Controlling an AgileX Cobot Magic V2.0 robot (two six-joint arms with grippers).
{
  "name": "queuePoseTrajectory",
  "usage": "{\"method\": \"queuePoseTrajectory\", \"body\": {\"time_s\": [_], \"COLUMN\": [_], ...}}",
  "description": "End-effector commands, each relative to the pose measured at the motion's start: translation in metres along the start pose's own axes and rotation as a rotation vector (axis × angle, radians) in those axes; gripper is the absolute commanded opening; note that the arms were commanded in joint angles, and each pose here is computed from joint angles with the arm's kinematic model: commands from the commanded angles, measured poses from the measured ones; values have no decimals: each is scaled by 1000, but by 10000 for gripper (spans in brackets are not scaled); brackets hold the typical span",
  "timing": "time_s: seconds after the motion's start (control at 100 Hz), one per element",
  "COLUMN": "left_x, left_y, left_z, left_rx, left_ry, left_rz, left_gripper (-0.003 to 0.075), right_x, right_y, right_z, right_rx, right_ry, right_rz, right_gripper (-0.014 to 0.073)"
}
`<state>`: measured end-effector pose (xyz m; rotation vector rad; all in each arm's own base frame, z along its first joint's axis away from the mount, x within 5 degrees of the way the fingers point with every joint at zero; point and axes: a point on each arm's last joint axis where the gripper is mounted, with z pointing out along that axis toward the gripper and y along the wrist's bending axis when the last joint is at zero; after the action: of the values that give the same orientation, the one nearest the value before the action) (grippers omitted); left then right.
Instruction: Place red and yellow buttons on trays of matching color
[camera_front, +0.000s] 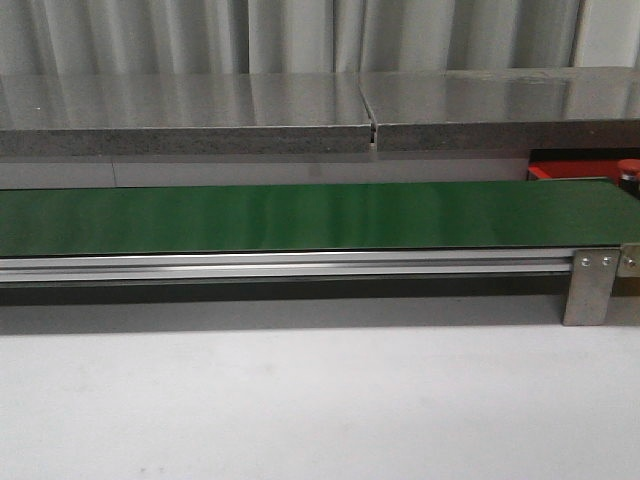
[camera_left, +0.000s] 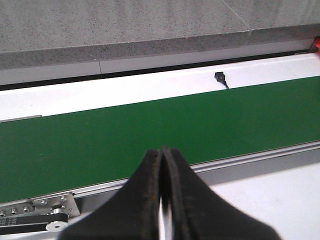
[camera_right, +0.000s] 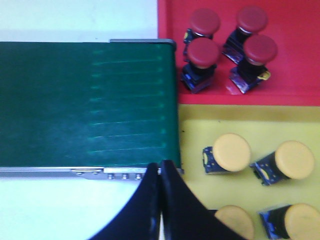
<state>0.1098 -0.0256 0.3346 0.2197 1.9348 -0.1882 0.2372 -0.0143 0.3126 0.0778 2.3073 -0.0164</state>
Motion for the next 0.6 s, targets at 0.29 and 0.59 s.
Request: {"method": "queuePoseTrajectory", "body": {"time_s": [0.29,0.59], "left_x": [-15,-15], "left_y": [-1,-1], "left_z": [-4,-4], "left_rx": [1,1], "left_ry": [-99,-99], "left_rz": [-13,-13], "left_gripper": [-19,-19], "right_x": [-8,21], "right_y": [21,17], "right_z": [-51,-80], "right_rx": [-81,-79], "right_ry": [-254,-415], "right_rz": [-72,-74], "right_gripper": [-67,-67]}}
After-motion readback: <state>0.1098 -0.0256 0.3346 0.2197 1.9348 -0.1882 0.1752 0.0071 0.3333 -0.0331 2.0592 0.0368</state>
